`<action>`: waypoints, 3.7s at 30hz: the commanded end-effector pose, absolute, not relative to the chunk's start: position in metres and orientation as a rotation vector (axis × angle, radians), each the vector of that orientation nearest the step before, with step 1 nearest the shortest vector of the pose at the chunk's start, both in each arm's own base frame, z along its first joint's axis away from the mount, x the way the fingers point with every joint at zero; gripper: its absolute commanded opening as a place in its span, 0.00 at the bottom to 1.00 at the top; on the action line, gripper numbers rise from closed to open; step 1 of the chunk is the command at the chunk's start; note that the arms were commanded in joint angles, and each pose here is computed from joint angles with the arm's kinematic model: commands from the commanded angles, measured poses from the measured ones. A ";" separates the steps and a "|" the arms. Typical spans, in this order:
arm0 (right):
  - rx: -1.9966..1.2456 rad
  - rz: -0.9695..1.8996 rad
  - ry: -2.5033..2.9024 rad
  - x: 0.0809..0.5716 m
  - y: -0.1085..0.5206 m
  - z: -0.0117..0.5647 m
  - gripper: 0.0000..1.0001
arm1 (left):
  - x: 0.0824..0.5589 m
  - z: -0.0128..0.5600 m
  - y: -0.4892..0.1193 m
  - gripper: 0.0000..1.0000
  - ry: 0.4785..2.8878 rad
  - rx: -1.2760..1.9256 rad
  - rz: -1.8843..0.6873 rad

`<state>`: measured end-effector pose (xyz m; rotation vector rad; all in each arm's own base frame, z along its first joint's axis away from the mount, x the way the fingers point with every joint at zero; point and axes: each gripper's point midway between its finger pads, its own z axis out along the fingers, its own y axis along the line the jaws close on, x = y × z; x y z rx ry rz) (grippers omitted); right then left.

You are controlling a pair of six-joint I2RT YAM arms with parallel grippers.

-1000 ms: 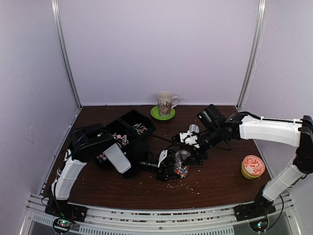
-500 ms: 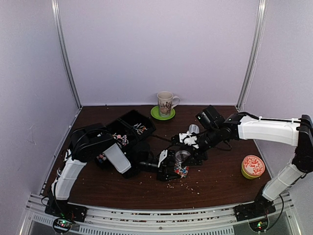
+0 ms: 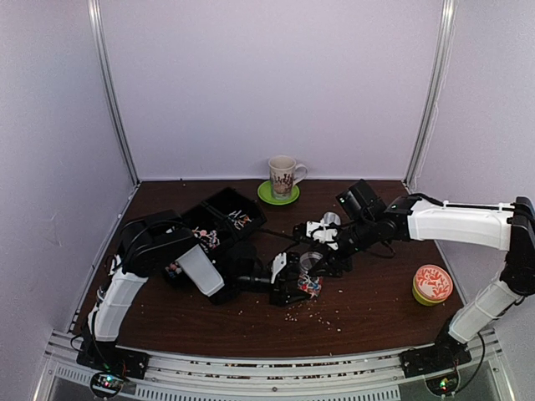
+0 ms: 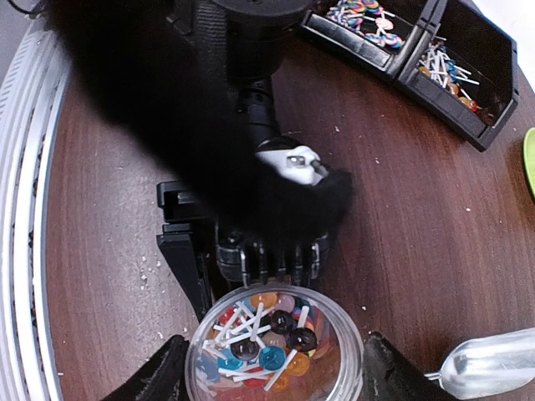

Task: Pack the candies
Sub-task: Screw the box lid onto the packing bottle.

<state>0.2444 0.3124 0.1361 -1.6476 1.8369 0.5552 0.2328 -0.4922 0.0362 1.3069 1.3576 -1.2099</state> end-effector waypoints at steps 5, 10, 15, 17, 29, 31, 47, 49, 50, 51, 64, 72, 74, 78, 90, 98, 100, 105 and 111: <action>-1.449 0.481 1.947 0.255 0.305 0.139 0.66 | 0.255 0.034 -0.486 0.38 1.453 1.213 -1.108; -1.402 0.422 1.974 0.257 0.309 0.138 0.67 | 0.258 0.037 -0.486 0.39 1.463 1.193 -1.100; -1.322 0.340 2.007 0.266 0.307 0.144 0.67 | 0.262 0.039 -0.486 0.38 1.481 1.170 -1.085; -1.299 0.334 2.009 0.267 0.309 0.147 0.67 | 0.263 0.039 -0.486 0.38 1.487 1.163 -1.082; -1.260 0.400 1.997 0.261 0.317 0.168 0.79 | 0.265 0.038 -0.485 0.38 1.497 1.157 -1.071; -1.294 0.450 1.968 0.252 0.317 0.176 0.99 | 0.264 0.041 -0.485 0.39 1.485 1.158 -1.074; -0.799 0.725 2.238 0.308 0.283 0.209 0.99 | 0.257 0.045 -0.483 0.39 1.446 1.196 -1.082; -0.743 0.864 2.261 0.313 0.285 0.205 1.00 | 0.255 0.046 -0.482 0.39 1.435 1.199 -1.089; -0.720 0.896 2.270 0.316 0.286 0.203 1.00 | 0.254 0.046 -0.482 0.39 1.431 1.202 -1.093; -0.706 0.910 2.272 0.318 0.287 0.202 0.99 | 0.253 0.046 -0.483 0.39 1.429 1.207 -1.097; -0.672 1.103 2.423 0.317 0.315 0.165 0.52 | 0.240 0.048 -0.486 0.39 1.361 1.245 -1.180; -0.746 1.157 2.441 0.298 0.317 0.154 0.47 | 0.240 0.045 -0.486 0.39 1.367 1.247 -1.179; -0.766 1.150 2.448 0.294 0.314 0.150 0.47 | 0.240 0.045 -0.487 0.39 1.368 1.247 -1.180; -0.787 1.154 2.460 0.285 0.310 0.142 0.43 | 0.240 0.044 -0.487 0.38 1.373 1.247 -1.182; -0.787 1.139 2.487 0.274 0.301 0.135 0.23 | 0.244 0.044 -0.487 0.38 1.387 1.228 -1.169; -0.749 1.160 2.511 0.262 0.295 0.130 0.13 | 0.256 0.041 -0.483 0.33 1.428 1.182 -1.101; -0.741 1.163 2.508 0.259 0.293 0.131 0.13 | 0.258 0.040 -0.482 0.34 1.438 1.170 -1.085; -0.722 1.164 2.510 0.249 0.286 0.134 0.12 | 0.263 0.037 -0.479 0.27 1.458 1.151 -1.050; -0.725 1.175 2.530 0.230 0.276 0.129 0.11 | 0.264 0.038 -0.479 0.28 1.455 1.147 -1.048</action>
